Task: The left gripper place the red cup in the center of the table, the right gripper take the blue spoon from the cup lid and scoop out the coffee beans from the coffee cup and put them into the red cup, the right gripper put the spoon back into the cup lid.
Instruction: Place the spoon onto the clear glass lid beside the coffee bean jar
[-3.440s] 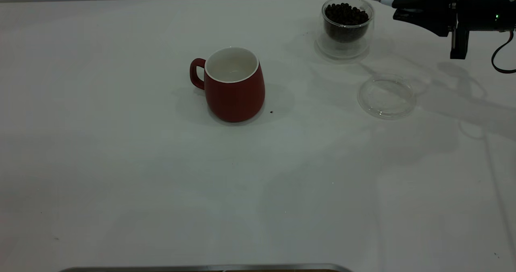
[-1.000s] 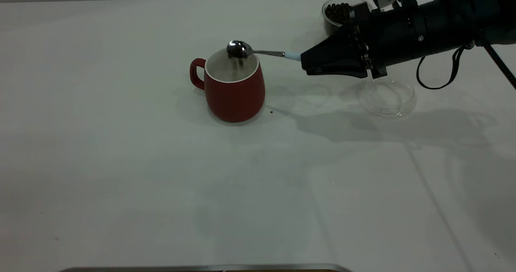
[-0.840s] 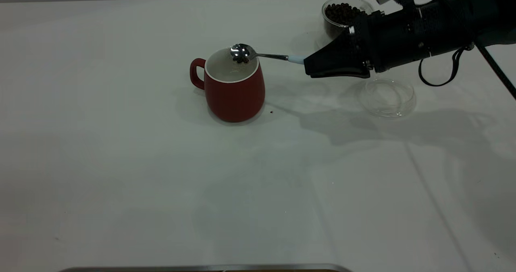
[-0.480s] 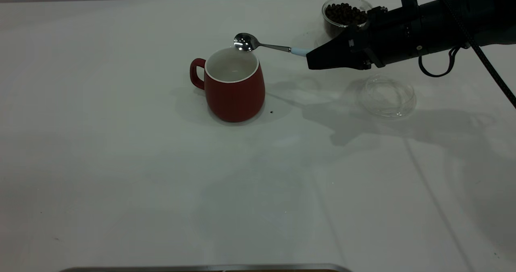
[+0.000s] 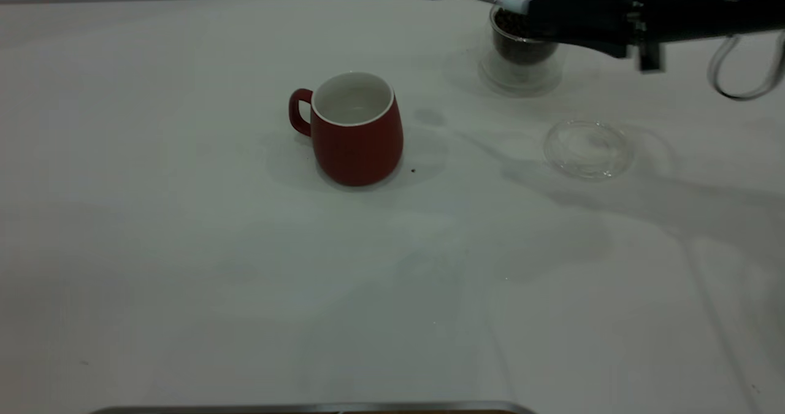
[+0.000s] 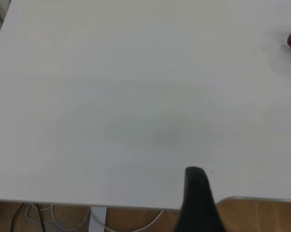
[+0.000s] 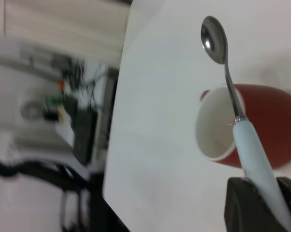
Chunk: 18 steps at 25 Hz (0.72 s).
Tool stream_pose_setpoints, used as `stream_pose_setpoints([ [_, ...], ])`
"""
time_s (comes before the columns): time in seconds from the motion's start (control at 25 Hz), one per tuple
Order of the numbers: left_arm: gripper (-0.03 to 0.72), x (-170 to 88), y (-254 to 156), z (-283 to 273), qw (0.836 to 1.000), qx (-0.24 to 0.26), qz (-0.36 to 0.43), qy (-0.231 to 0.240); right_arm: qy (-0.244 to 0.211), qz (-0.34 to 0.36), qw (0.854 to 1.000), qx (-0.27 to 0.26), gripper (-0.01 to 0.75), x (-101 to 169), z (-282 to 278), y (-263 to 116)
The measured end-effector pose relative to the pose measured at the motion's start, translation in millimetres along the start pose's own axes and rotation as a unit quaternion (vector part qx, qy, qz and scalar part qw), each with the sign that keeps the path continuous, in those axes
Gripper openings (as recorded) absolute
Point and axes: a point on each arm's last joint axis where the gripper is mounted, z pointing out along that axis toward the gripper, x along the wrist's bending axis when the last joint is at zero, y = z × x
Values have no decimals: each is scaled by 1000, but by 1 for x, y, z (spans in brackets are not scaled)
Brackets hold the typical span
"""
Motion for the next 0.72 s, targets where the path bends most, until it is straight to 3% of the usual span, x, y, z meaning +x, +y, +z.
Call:
stream_pose_setpoints([
  [0.28,587,0,0,0,1000,0,0,0,-33,131,990,-42,110,-33,-49,-33],
  [0.72,587,0,0,0,1000,0,0,0,-107,194,972,-75,110,-63,-77,-52],
])
